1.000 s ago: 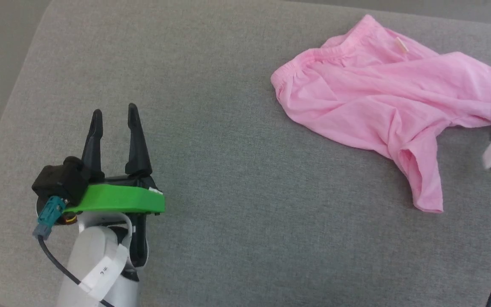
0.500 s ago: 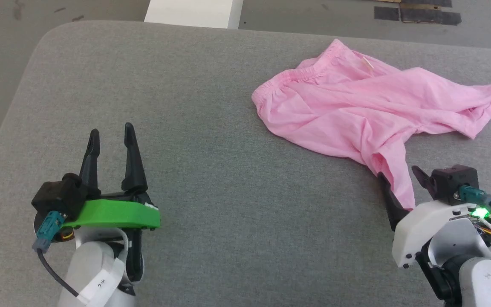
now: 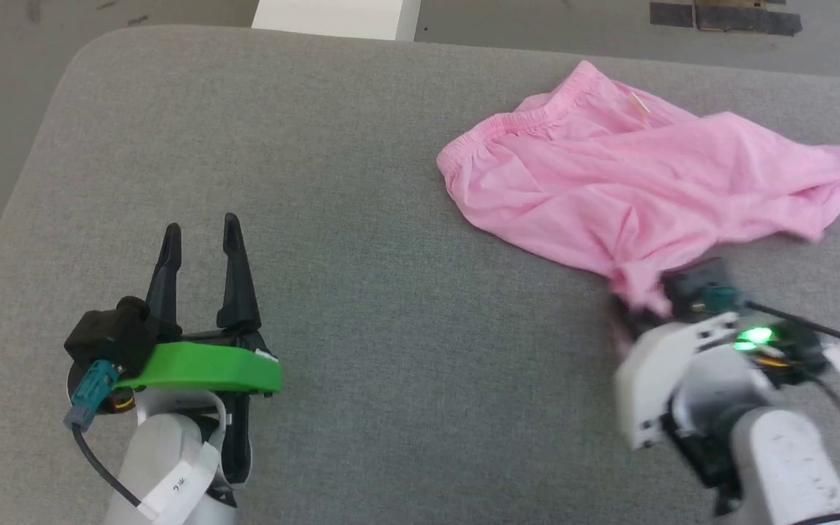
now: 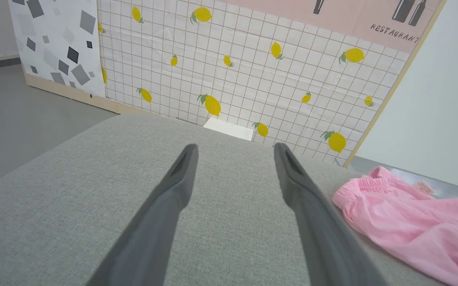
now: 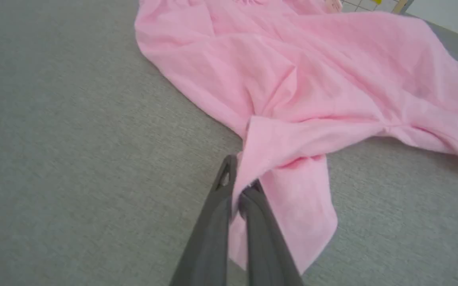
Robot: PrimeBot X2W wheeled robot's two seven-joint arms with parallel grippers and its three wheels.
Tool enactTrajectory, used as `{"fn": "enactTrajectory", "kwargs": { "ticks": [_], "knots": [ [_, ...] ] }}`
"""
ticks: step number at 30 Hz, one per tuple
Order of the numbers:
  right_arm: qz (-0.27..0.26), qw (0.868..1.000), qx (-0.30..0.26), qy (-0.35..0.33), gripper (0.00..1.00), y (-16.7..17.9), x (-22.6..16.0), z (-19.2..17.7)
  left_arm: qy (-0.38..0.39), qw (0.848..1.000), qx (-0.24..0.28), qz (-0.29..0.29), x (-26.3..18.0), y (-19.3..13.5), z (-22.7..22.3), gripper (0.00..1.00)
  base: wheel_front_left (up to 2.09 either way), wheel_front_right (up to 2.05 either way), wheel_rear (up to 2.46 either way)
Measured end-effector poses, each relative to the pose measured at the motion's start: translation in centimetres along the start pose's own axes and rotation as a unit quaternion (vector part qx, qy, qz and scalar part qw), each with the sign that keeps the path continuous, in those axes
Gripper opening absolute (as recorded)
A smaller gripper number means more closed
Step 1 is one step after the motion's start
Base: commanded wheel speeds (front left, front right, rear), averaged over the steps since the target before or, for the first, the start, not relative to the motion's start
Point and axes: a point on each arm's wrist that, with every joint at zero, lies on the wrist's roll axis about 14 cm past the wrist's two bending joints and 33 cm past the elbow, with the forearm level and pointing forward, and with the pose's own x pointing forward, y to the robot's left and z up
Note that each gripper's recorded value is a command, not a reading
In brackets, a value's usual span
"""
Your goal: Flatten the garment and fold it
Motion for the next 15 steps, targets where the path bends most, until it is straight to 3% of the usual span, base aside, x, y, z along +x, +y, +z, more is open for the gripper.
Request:
{"fn": "enactTrajectory", "kwargs": {
  "ticks": [1, 2, 5, 7, 10, 15],
  "knots": [
    [0.022, 1.0, 0.005, -0.005, 0.0, 1.3, -0.1, 0.5, -0.001, 1.0, 0.0, 0.0, 0.0, 0.0, 0.1, 1.0, 0.0, 0.0, 0.0],
    [0.108, 0.993, 0.026, -0.044, 0.0, 6.2, -1.5, 3.4, -0.005, 1.0, -0.001, -0.001, -0.1, -0.1, 0.5, 1.0, 0.0, 0.0, 0.0],
    [0.159, 0.981, 0.043, -0.099, 0.0, 8.6, -3.5, 6.9, -0.01, 1.0, -0.002, -0.001, -0.2, -0.1, 0.8, 1.0, 0.0, 0.0, 0.0],
    [0.166, 0.973, 0.058, -0.148, 0.0, 8.3, -5.3, 9.6, -0.013, 1.0, -0.003, -0.002, -0.3, -0.2, 1.1, 1.0, 0.0, 0.0, 0.0],
    [0.122, 0.976, 0.08, -0.165, 0.0, 5.2, -5.9, 10.0, -0.016, 1.0, -0.003, -0.003, -0.3, -0.2, 1.4, 1.0, 0.0, 0.0, 0.0],
    [-0.035, 0.991, 0.113, -0.068, 0.0, -3.6, -5.6, 2.6, -0.013, 1.0, -0.003, -0.003, -0.3, -0.3, 1.1, 1.0, 0.0, 0.0, 0.0]
  ]
}}
